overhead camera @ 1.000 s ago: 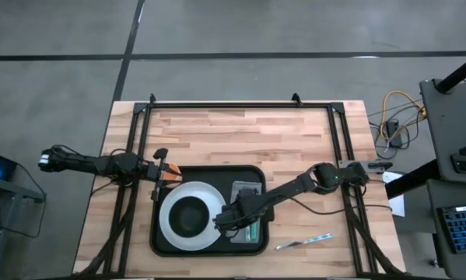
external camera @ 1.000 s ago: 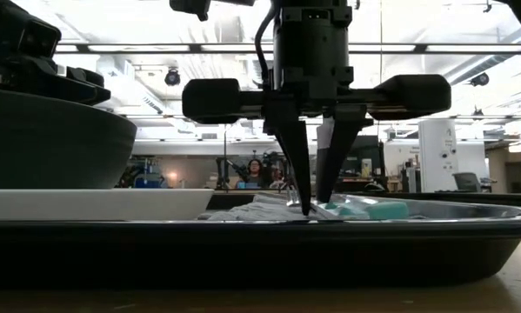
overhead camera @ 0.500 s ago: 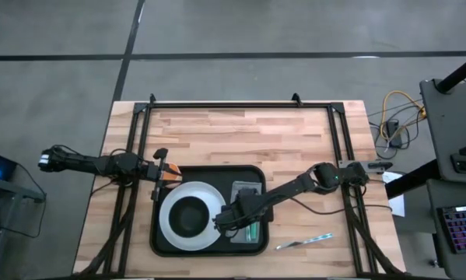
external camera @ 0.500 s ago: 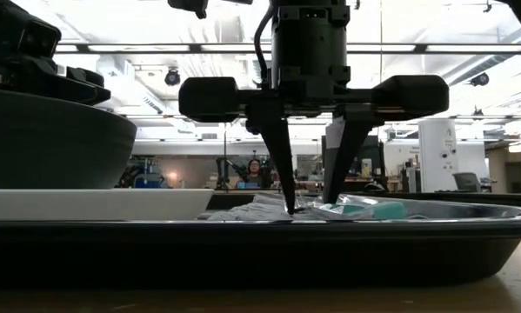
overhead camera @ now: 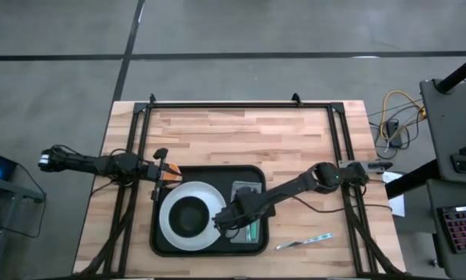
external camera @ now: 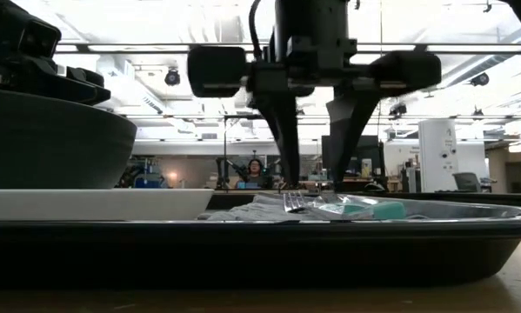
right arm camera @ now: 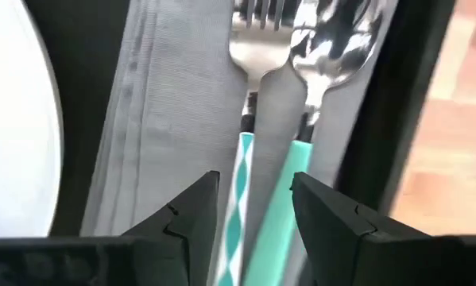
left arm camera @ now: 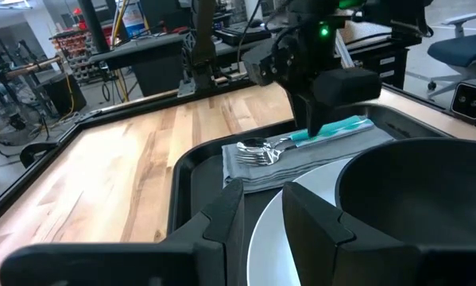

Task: Set up tray
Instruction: Put the green knife to the left of the green fork on the gray napkin on the black tray

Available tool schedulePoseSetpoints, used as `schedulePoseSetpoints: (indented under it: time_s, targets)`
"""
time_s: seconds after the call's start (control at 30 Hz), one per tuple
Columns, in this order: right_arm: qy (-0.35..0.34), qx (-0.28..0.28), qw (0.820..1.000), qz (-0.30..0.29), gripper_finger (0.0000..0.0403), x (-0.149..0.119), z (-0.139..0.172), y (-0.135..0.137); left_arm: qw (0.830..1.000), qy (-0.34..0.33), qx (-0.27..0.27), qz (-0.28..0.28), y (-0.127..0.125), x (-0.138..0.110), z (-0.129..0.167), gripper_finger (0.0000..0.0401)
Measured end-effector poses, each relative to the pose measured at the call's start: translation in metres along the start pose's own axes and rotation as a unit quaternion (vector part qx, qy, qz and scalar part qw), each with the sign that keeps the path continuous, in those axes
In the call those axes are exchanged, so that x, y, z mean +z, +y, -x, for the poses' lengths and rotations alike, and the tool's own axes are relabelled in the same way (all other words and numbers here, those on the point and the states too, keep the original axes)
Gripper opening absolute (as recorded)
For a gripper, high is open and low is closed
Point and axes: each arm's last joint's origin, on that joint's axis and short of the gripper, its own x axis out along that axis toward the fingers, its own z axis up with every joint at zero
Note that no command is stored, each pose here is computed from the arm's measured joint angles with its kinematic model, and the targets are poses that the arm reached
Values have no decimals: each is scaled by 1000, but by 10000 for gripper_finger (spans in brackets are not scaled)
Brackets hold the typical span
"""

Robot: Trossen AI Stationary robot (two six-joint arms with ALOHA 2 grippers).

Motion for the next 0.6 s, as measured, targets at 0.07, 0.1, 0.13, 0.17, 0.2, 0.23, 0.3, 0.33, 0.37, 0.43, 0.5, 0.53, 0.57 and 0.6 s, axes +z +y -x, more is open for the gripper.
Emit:
schedulePoseSetpoints:
  time_s: [0.07, 0.1, 0.13, 0.17, 0.2, 0.23, 0.3, 0.33, 0.37, 0.43, 0.5, 0.53, 0.57, 0.6]
  targets:
    - [-1, -3, 1000, 21, 149, 1, 6, -1, 1000, 0, 0, 0, 0, 0, 0, 71]
    - [-1, -2, 999, 36, 148, 2, 10, -1, 1000, 0, 0, 0, 0, 0, 0, 71]
    - [-3, 0, 999, 53, 146, 2, 14, -1, 1000, 0, 0, 0, 0, 0, 0, 71]
    - [-5, 3, 998, 69, 145, 3, 19, -2, 1000, 0, 0, 0, 0, 0, 0, 71]
    - [-9, 7, 996, 84, 143, 4, 23, -3, 1000, 0, 0, 0, 0, 0, 0, 71]
    - [-17, 13, 994, 103, 141, 4, 27, -3, 1000, 0, 0, 0, 0, 0, 0, 71]
    - [-31, 20, 989, 143, 139, 2, 33, -5, 1000, 0, 0, 0, 0, 0, 0, 71]
    - [-33, 21, 986, 159, 137, 1, 35, -6, 1000, 0, 0, 0, 0, 0, 0, 71]
    - [-33, 22, 983, 178, 136, 0, 37, -7, 1000, 0, 0, 0, 0, 0, 0, 71]
    - [-33, 19, 976, 213, 134, -3, 37, -9, 1000, 0, 0, 0, 0, 0, 0, 71]
    - [-32, 18, 968, 247, 132, -6, 37, -10, 1000, 0, 0, 0, 0, 0, 0, 71]
    - [-33, 17, 964, 264, 132, -7, 37, -10, 1000, 0, 0, 0, 0, 0, 0, 71]
    - [-33, 16, 960, 278, 132, -8, 37, -10, 1000, 0, 0, 0, 0, 0, 0, 71]
    - [-33, 15, 955, 293, 132, -10, 37, -11, 1000, 0, 0, 0, 0, 0, 0, 71]
